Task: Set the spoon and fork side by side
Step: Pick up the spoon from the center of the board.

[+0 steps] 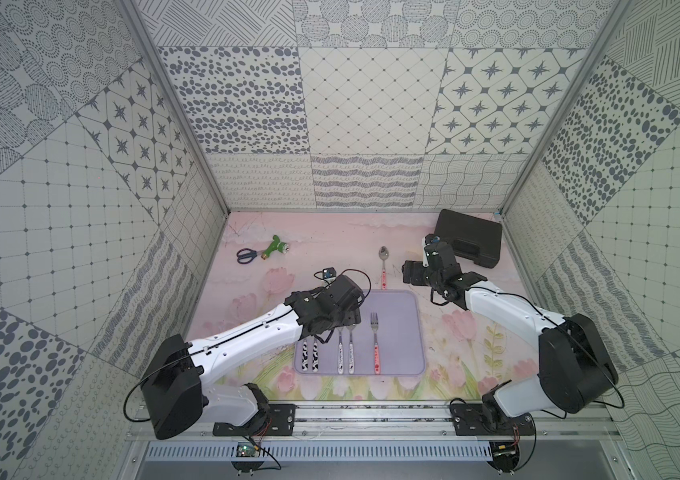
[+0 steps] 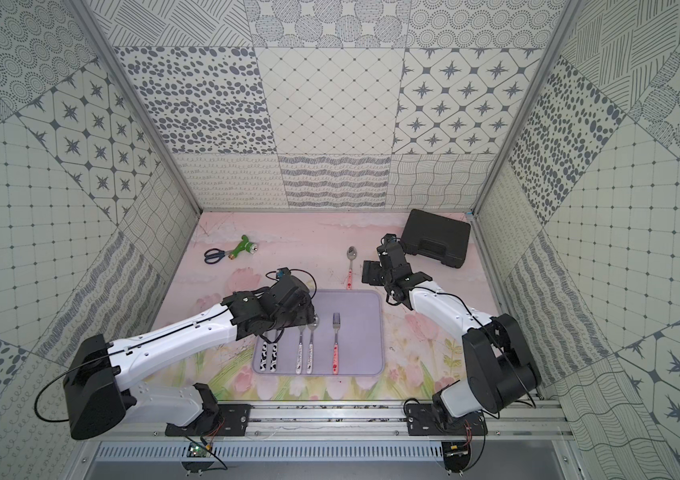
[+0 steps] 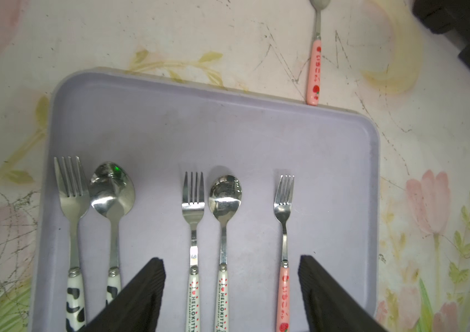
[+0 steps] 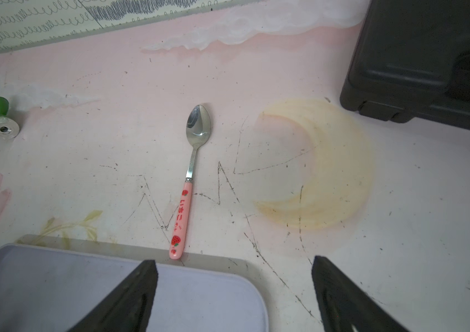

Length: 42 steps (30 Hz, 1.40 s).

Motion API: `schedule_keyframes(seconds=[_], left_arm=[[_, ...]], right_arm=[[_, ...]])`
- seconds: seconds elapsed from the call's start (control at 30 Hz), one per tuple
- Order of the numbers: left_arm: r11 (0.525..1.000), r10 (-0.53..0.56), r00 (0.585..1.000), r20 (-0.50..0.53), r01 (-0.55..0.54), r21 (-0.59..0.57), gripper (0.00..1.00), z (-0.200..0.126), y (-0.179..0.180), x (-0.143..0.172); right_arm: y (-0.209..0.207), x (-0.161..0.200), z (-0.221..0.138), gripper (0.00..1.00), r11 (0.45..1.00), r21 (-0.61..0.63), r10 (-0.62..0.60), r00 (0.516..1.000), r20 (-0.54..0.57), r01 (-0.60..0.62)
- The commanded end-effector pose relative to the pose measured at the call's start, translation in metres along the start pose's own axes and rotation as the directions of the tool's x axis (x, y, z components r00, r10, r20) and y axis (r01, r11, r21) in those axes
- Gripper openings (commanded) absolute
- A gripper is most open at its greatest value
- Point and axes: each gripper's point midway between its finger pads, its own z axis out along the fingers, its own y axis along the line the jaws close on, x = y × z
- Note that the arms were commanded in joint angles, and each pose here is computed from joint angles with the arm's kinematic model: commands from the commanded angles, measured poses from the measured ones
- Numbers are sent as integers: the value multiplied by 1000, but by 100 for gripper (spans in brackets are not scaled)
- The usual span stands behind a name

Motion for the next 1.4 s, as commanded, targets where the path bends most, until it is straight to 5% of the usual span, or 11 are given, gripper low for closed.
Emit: schedule_keyframes(seconds=[0.0,0.23,0.67,0.87,1.2,1.37], left_arm=[[999,35,998,46,-36,22,88,-3,21,-13],[998,32,996,83,-28,-56,100,8,53,-18],[998,34,992,124,-27,-59,100,10,66,-26],[997,63,987,151,-57,-48,100,1,61,-36],[996,75,982,173,-66,-61,100,-2,68,-37],[996,70,981,182,-61,-58,100,-5,70,-36]], right_arm=[[10,-5,11,88,1000,9,-20,1000,-5,20],[35,8,44,85,996,4,-85,992,-90,86],[55,31,89,70,989,9,-139,966,-218,144],[55,42,101,53,989,11,-137,953,-269,145],[57,48,113,39,989,18,-134,941,-312,147],[59,54,119,23,990,5,-132,930,-342,142]])
